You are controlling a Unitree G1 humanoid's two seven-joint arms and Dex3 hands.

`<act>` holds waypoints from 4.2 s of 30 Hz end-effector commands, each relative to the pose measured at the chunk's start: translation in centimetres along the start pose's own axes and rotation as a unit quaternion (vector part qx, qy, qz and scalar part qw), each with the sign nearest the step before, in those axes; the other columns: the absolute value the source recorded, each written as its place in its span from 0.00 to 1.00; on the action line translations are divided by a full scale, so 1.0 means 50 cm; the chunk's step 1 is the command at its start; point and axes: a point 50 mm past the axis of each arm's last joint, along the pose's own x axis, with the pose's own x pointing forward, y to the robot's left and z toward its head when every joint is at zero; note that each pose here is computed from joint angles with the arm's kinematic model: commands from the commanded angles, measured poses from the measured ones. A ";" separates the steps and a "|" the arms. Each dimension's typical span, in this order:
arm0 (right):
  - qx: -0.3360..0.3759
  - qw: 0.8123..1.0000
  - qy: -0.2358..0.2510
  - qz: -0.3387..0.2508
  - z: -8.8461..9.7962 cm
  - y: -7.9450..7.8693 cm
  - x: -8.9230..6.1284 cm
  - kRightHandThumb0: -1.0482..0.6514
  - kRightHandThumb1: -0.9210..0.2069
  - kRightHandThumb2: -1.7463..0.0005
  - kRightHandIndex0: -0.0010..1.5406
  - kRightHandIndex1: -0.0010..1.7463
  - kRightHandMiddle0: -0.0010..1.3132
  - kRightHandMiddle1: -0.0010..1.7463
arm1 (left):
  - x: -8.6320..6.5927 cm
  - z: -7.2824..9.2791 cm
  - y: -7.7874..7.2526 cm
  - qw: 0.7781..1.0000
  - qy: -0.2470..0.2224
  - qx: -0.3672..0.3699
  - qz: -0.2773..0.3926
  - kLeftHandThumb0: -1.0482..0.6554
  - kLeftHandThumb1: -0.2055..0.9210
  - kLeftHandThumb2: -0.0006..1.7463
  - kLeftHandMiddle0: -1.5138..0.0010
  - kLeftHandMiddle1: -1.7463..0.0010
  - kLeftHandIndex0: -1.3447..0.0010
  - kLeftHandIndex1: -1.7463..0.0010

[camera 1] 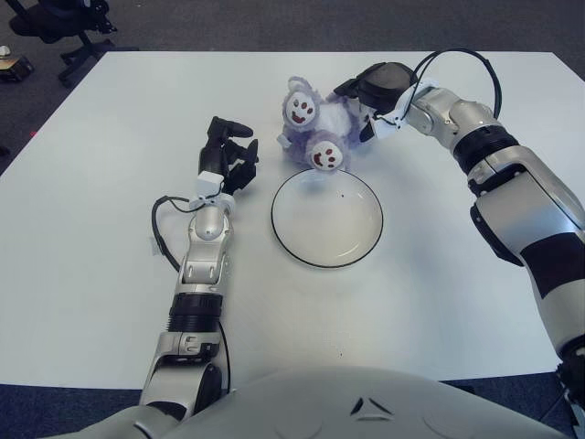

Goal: Put the doll into the plate.

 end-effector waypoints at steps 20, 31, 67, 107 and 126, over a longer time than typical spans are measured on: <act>0.003 0.999 0.018 -0.030 0.011 -0.046 0.024 0.23 0.06 1.00 0.24 0.00 0.24 0.00 | 0.002 0.007 0.001 1.000 -0.004 0.007 0.009 0.41 1.00 0.27 0.60 0.04 0.81 0.03; 0.015 0.999 0.022 0.018 0.034 0.005 0.032 0.23 0.07 1.00 0.25 0.00 0.23 0.00 | 0.000 0.010 0.000 1.000 -0.004 0.009 0.010 0.41 1.00 0.27 0.61 0.04 0.81 0.03; 0.093 0.980 0.051 0.168 0.040 0.101 0.014 0.19 0.09 1.00 0.29 0.01 0.22 0.00 | -0.004 0.014 0.004 1.000 -0.007 0.008 0.011 0.41 1.00 0.27 0.60 0.05 0.81 0.03; 0.117 0.987 0.074 -0.081 0.027 0.127 -0.021 0.62 0.60 0.20 0.38 1.00 0.39 0.99 | 0.000 0.010 0.008 1.000 -0.011 0.009 0.010 0.41 1.00 0.27 0.59 0.06 0.81 0.03; 0.143 0.982 0.096 -0.080 -0.009 0.105 -0.031 0.62 0.53 0.26 0.38 0.96 0.33 1.00 | 0.003 0.007 0.005 1.000 -0.013 0.009 0.009 0.41 1.00 0.27 0.59 0.06 0.81 0.03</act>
